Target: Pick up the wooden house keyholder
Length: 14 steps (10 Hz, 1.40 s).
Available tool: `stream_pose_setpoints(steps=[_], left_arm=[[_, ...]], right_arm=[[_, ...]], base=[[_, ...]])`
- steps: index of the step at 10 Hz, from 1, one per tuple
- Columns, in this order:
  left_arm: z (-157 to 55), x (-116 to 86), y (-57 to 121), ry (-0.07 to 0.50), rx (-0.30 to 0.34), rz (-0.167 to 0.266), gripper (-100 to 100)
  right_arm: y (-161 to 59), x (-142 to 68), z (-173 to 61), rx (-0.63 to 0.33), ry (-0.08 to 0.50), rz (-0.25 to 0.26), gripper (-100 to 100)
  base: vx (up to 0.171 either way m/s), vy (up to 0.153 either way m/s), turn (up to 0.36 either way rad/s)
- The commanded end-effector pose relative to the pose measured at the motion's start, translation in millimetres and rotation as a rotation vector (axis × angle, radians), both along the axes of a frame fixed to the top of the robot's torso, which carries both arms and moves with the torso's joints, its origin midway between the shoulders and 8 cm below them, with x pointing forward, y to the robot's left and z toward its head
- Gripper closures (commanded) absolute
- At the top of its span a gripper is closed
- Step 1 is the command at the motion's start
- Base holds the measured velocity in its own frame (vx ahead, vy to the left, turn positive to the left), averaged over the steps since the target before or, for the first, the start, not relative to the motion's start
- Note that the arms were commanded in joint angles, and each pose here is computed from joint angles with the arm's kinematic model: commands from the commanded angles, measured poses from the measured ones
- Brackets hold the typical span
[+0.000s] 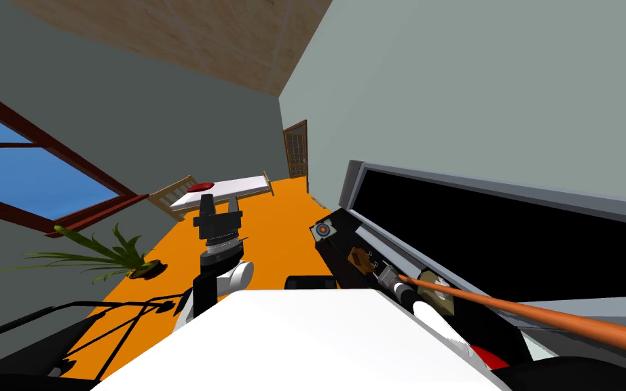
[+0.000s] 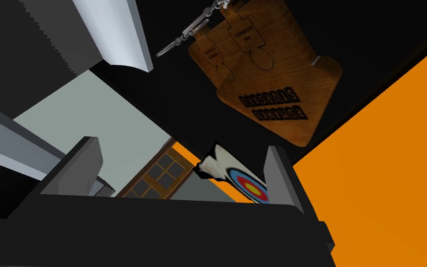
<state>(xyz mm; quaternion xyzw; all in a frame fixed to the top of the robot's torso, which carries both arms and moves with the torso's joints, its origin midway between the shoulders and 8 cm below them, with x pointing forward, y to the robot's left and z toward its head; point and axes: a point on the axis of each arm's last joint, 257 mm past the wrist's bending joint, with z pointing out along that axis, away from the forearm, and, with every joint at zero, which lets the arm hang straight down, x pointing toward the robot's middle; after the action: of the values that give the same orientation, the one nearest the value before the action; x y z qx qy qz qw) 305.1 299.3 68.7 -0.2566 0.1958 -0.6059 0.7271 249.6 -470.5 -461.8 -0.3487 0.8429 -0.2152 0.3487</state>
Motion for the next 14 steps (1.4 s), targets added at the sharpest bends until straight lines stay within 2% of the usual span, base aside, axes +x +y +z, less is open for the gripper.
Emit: stream_pose_setpoints(steps=[1, 2, 3, 4, 5, 6, 7, 8, 9, 10, 11, 12, 13, 14], left_arm=[[0, 0, 0.0, 0.0, 0.0, 0.0, 0], [0, 0, 0.0, 0.0, 0.0, 0.0, 0], [0, 0, 0.0, 0.0, 0.0, 0.0, 0], [0, 0, 0.0, 0.0, 0.0, 0.0, 0], [0, 0, 0.0, 0.0, 0.0, 0.0, 0], [0, 0, 0.0, 0.0, 0.0, 0.0, 0], [0, 0, 0.0, 0.0, 0.0, 0.0, 0], [0, 0, 0.0, 0.0, 0.0, 0.0, 0], [0, 0, 0.0, 0.0, 0.0, 0.0, 0], [0, 0, 0.0, 0.0, 0.0, 0.0, 0], [0, 0, 0.0, 0.0, 0.0, 0.0, 0], [0, 0, 0.0, 0.0, 0.0, 0.0, 0], [0, 0, 0.0, 0.0, 0.0, 0.0, 0], [0, 0, 0.0, 0.0, 0.0, 0.0, 0]], right_arm=[[-8, -7, -7, -0.061, 0.03, 0.03, -100], [-8, -7, -7, -0.061, 0.03, 0.03, -100], [-25, -21, -16, -0.11, 0.072, 0.034, -100], [-25, -21, -16, -0.104, 0.07, 0.029, -100], [-26, -22, -17, -0.141, 0.082, 0.058, -100], [-42, -36, -25, -0.194, 0.125, 0.07, -100], [-44, -37, -25, -0.228, 0.137, 0.098, -100], [-57, -47, -31, -0.286, 0.176, 0.123, -100], [-59, -51, -33, -0.301, 0.188, 0.133, -100], [-73, -64, -39, -0.345, 0.228, 0.146, -100], [-74, -64, -39, -0.363, 0.235, 0.162, -100], [-86, -76, -44, -0.41, 0.276, 0.183, -100], [-87, -77, -44, -0.428, 0.283, 0.2, -100], [-98, -88, -49, -0.464, 0.319, 0.214, -100]], base=[[0.035, 0.014, 0.049], [0.021, 0.007, -0.011], [0.037, 0.021, 0.099], [0.035, 0.015, 0.048], [0.013, 0.006, -0.009], [0.032, 0.022, 0.107], [0.033, 0.021, 0.054], [0.044, 0.022, 0.091], [0.042, 0.018, 0.044], [0.052, 0.03, 0.082], [0.046, 0.024, 0.053], [0.05, 0.033, 0.111], [0.039, 0.021, 0.048], [0.054, 0.023, 0.093]])
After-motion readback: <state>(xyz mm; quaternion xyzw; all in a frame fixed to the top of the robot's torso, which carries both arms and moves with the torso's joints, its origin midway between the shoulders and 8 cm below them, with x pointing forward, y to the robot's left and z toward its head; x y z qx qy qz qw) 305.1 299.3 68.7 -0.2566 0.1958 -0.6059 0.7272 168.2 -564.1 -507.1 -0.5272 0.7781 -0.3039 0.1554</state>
